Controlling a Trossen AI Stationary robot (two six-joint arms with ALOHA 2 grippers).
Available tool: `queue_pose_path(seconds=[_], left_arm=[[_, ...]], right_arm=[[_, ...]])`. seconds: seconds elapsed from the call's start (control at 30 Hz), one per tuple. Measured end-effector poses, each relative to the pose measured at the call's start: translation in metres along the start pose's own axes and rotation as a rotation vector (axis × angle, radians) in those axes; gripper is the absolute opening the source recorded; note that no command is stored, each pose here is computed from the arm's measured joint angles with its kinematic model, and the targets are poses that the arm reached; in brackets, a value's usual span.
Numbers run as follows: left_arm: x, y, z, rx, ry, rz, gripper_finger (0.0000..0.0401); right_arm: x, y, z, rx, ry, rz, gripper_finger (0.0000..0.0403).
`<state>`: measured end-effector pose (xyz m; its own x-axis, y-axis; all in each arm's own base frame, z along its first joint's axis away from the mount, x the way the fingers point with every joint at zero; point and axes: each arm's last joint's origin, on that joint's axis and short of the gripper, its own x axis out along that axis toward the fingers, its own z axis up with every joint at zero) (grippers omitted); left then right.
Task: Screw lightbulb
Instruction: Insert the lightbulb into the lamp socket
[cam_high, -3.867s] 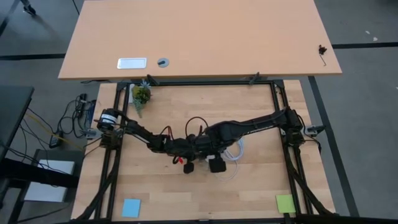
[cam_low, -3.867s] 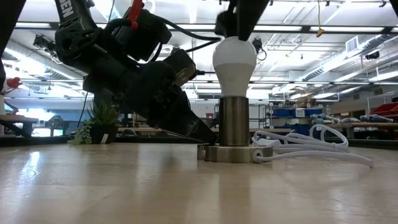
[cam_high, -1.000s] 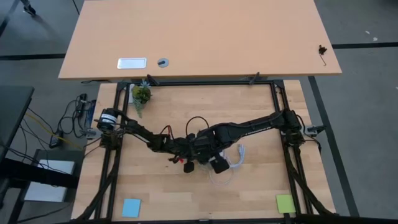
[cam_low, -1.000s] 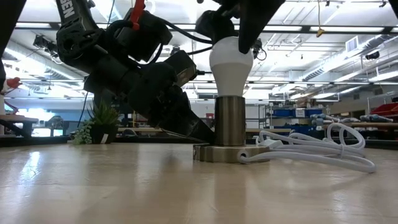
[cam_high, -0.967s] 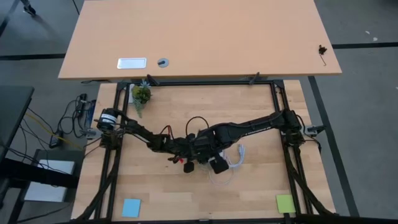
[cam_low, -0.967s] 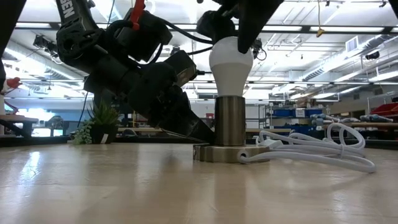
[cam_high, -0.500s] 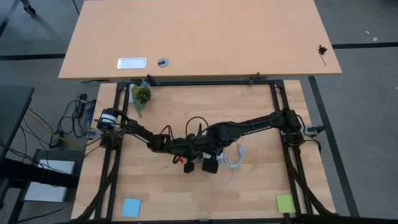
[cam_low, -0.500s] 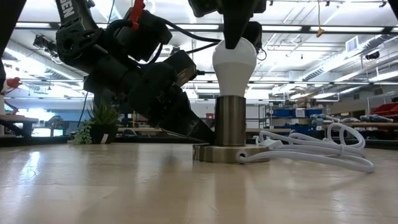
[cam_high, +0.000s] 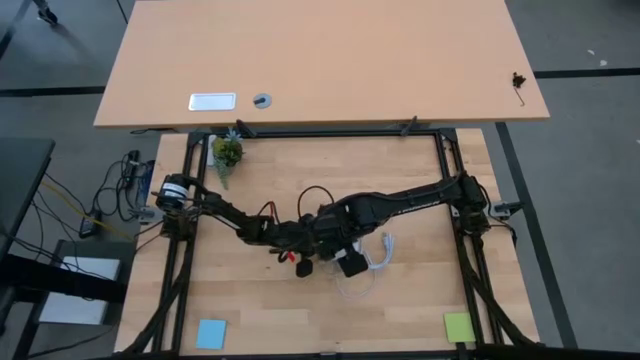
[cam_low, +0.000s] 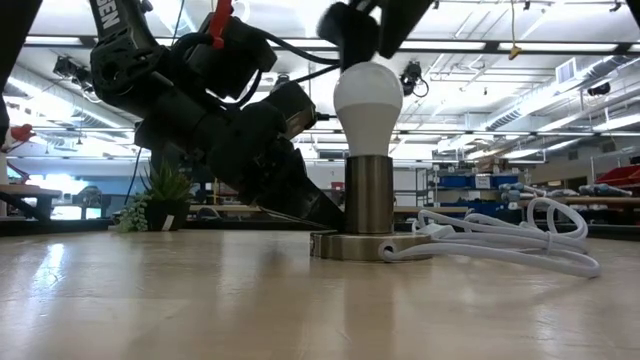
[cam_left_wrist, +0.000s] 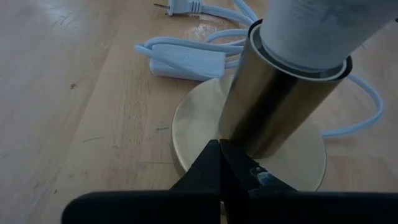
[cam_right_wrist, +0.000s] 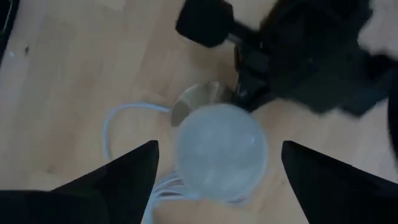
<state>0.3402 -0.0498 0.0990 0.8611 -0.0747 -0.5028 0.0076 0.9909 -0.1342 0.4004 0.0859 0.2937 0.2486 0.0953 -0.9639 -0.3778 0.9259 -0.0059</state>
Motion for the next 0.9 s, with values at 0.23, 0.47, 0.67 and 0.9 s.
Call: queue_pose_path(seconds=[0.23, 0.47, 0.67, 0.9], left_arm=[[0.0, 0.0, 0.0, 0.001, 0.0, -0.001, 0.0], [0.0, 0.0, 0.0, 0.002, 0.001, -0.005, 0.0], [0.0, 0.0, 0.0, 0.002, 0.001, -0.005, 0.0], [0.0, 0.0, 0.0, 0.002, 0.001, -0.005, 0.0]], right_arm=[[0.011, 0.002, -0.002, -0.148, 0.016, 0.001, 0.0335], [0.012, 0.003, -0.001, -0.117, -0.002, -0.004, 0.0304], [0.011, 0.003, 0.0, 0.089, -0.006, -0.007, 0.0249], [0.009, -0.005, -0.001, 0.644, -0.021, -0.017, 0.0218]])
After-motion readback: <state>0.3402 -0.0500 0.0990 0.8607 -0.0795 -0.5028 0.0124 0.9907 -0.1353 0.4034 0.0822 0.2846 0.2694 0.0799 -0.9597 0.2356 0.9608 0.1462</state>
